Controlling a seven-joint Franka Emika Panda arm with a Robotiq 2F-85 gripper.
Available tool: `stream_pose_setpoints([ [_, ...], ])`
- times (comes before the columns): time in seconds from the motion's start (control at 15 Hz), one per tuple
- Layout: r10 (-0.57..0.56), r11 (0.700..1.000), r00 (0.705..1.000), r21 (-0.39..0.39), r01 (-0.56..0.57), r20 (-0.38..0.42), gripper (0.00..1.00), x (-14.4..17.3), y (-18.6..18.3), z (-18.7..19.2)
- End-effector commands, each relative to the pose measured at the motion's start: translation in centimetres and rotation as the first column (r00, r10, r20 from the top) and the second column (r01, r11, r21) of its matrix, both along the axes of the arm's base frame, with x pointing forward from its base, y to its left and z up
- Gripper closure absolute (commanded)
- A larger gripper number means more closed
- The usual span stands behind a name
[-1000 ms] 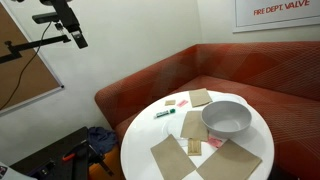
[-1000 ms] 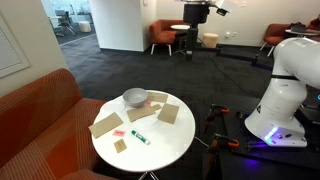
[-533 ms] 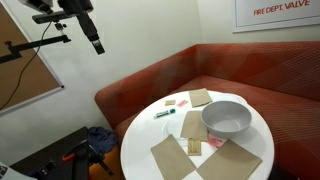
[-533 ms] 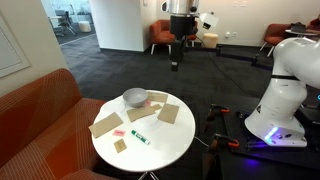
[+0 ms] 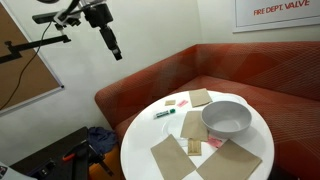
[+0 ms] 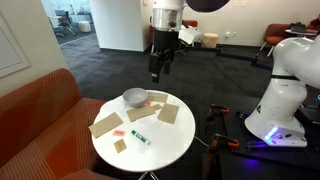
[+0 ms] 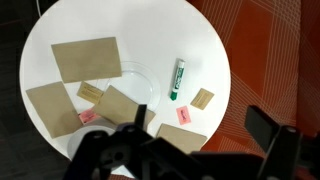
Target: Pick up the marker and put it in the bowl
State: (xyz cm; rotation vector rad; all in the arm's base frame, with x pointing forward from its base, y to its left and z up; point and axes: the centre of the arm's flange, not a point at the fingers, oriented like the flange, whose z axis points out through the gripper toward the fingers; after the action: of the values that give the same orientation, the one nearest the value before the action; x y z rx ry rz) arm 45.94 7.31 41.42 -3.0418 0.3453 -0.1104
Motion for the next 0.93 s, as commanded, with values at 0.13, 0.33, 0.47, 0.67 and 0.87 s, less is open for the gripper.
stream_pose_setpoints([
  [0.13, -0.099, 0.995, 0.995, 0.028, 0.099, 0.004, 0.00, 5.2, 2.7, -3.0],
  [0.33, -0.131, 0.991, 0.991, 0.041, 0.131, 0.017, 0.00, 7.0, 3.3, -5.1],
  [0.47, -0.140, 0.989, 0.990, 0.041, 0.140, 0.006, 0.00, 8.0, 3.6, -6.9],
  [0.67, -0.157, 0.986, 0.987, 0.041, 0.159, -0.037, 0.00, 9.0, 4.0, -10.0],
  [0.87, -0.155, 0.987, 0.986, 0.035, 0.157, -0.067, 0.00, 9.8, 4.1, -13.3],
])
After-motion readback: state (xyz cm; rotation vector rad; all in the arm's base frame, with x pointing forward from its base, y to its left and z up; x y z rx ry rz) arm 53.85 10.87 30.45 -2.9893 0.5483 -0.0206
